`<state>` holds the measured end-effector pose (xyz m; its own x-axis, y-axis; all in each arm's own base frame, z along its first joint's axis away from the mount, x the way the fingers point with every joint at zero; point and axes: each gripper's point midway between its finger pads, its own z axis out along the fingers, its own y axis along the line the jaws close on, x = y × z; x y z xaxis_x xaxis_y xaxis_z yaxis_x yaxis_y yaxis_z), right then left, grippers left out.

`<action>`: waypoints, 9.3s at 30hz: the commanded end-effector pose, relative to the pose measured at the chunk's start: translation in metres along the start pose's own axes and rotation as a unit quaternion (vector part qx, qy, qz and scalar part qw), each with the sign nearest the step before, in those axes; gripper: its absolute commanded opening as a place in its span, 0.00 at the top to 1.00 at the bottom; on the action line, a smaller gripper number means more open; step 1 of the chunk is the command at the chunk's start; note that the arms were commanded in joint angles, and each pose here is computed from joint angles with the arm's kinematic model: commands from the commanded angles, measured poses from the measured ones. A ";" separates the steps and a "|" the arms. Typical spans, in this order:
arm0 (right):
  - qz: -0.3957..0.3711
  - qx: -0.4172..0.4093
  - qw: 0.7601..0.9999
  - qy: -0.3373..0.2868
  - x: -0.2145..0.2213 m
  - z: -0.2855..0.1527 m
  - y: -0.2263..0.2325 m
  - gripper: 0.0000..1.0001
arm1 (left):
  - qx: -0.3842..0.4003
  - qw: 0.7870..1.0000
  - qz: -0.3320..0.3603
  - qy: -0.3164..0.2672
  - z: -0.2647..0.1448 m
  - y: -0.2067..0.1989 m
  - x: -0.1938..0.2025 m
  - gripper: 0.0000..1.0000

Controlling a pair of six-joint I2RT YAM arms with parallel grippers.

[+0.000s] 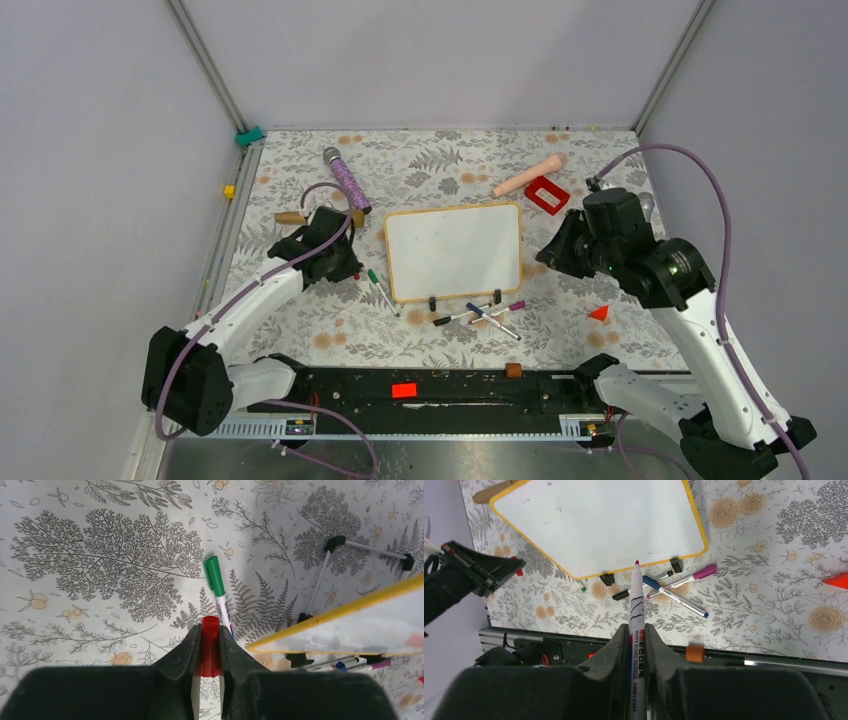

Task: Write a sentence on the whiteboard
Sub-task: Place the pen cap at the center of the board, then hold the whiteboard on the whiteboard stand, then write a sentence on the whiteboard.

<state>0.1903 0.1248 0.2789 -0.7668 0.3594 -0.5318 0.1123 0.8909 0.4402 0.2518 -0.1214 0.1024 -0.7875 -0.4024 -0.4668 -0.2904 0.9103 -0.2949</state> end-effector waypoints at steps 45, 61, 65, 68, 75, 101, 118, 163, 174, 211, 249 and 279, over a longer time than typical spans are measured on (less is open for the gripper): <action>-0.104 -0.087 0.986 -0.101 -0.037 -0.003 0.029 1.00 | 0.174 0.979 0.049 -0.092 -0.050 -0.035 -0.034 0.02; -0.075 -0.160 0.983 -0.053 -0.038 -0.027 0.071 1.00 | 0.441 0.885 0.130 -0.066 -0.142 -0.130 -0.038 0.01; -0.079 -0.167 0.981 -0.058 -0.039 -0.030 0.073 1.00 | 0.453 0.878 0.140 -0.067 -0.146 -0.141 -0.047 0.01; -0.097 -0.183 0.977 -0.050 -0.037 -0.029 0.078 1.00 | 0.438 0.881 0.167 -0.071 -0.146 -0.143 -0.056 0.01; -0.117 -0.206 0.970 -0.048 -0.036 -0.029 0.086 1.00 | 0.398 0.875 0.237 -0.140 -0.141 -0.139 -0.079 0.03; -0.132 -0.219 0.965 -0.055 -0.045 -0.009 0.100 1.00 | 0.513 0.825 0.220 -0.088 -0.093 -0.167 -0.122 0.02; -0.132 -0.251 0.958 -0.043 -0.049 0.011 0.125 1.00 | 0.521 0.826 0.217 0.018 -0.041 -0.138 -0.092 0.01; -0.146 -0.261 0.954 -0.037 -0.043 0.021 0.135 1.00 | 0.565 0.793 0.224 0.052 -0.014 -0.127 -0.069 0.46; -0.182 -0.270 0.946 -0.010 -0.028 0.041 0.168 1.00 | 0.623 0.760 0.186 0.018 -0.026 -0.140 -0.081 0.76; -0.218 -0.259 0.941 -0.002 -0.011 0.062 0.186 1.00 | 0.676 0.715 0.176 -0.013 -0.035 -0.135 -0.077 0.54; -0.260 -0.191 0.946 -0.025 0.007 0.096 0.189 1.00 | 0.661 0.736 0.143 -0.041 -0.016 -0.133 -0.081 0.98; -0.362 -0.095 0.923 -0.086 0.035 0.119 0.197 1.00 | 0.649 0.750 0.123 -0.026 -0.005 -0.122 -0.063 1.00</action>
<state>0.2593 0.3476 0.2320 -0.5338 -0.2938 -0.7930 -0.5164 0.8558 0.0306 0.3374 -0.2083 0.1775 -0.7106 -0.2693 -0.6500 0.6496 0.1037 -0.7532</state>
